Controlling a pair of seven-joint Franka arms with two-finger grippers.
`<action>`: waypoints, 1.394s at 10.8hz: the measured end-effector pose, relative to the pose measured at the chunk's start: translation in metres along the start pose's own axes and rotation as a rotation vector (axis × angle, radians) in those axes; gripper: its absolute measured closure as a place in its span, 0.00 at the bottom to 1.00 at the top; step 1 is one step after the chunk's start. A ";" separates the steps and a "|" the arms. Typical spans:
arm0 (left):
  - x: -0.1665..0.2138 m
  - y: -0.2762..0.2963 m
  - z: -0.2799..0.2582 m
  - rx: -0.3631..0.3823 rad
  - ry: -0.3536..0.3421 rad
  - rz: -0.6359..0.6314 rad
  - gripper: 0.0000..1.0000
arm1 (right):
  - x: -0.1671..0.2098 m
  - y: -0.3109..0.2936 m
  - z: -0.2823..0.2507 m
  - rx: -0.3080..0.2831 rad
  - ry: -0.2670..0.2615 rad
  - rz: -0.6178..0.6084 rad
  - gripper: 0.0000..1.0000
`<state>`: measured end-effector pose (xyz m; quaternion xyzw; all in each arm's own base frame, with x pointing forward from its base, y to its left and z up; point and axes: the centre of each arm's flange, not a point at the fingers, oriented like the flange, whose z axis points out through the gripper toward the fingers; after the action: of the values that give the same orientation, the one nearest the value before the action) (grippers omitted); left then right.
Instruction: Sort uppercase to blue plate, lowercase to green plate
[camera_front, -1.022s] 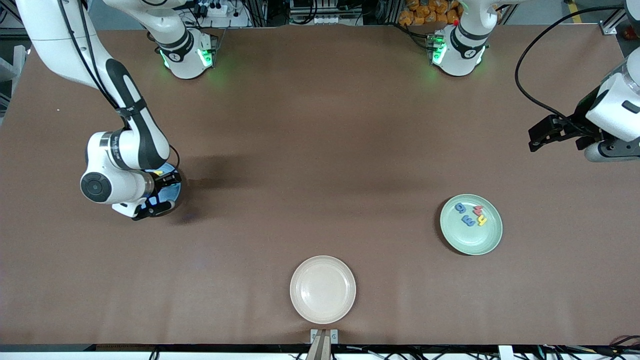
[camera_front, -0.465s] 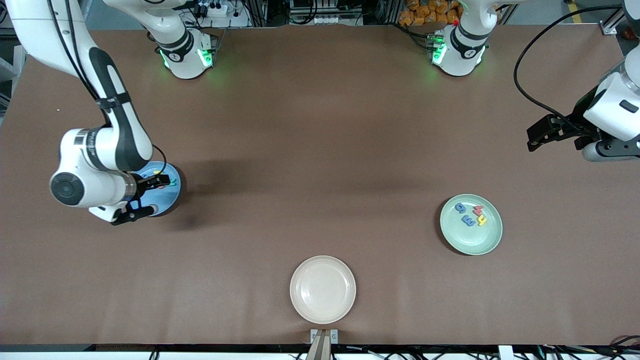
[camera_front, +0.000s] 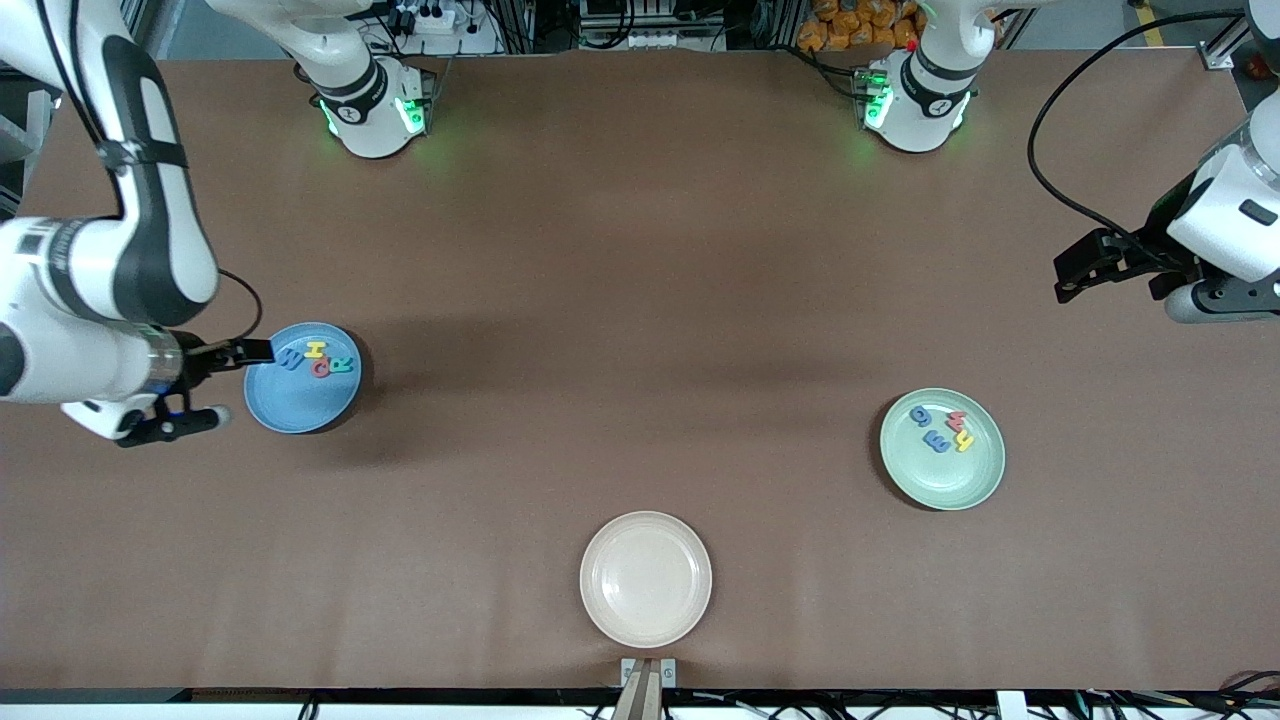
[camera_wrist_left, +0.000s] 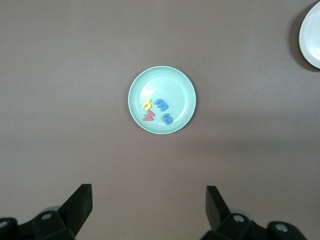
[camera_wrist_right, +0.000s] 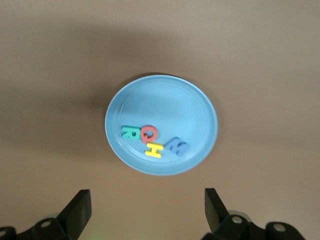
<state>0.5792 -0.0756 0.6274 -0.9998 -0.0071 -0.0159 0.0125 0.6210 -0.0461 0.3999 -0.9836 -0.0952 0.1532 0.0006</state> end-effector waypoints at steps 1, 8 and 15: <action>0.000 0.000 0.000 0.000 0.001 0.000 0.00 | -0.004 0.004 -0.022 -0.008 0.015 0.008 0.00; 0.000 -0.001 -0.002 0.000 0.004 -0.002 0.00 | -0.045 0.011 -0.114 -0.040 0.116 0.076 0.00; 0.000 -0.002 -0.002 0.000 0.004 -0.003 0.00 | -0.082 0.002 -0.161 -0.038 0.187 0.095 0.00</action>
<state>0.5795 -0.0737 0.6294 -0.9997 -0.0084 -0.0181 0.0123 0.5928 -0.0588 0.5781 -0.9968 -0.0507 0.0589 -0.0163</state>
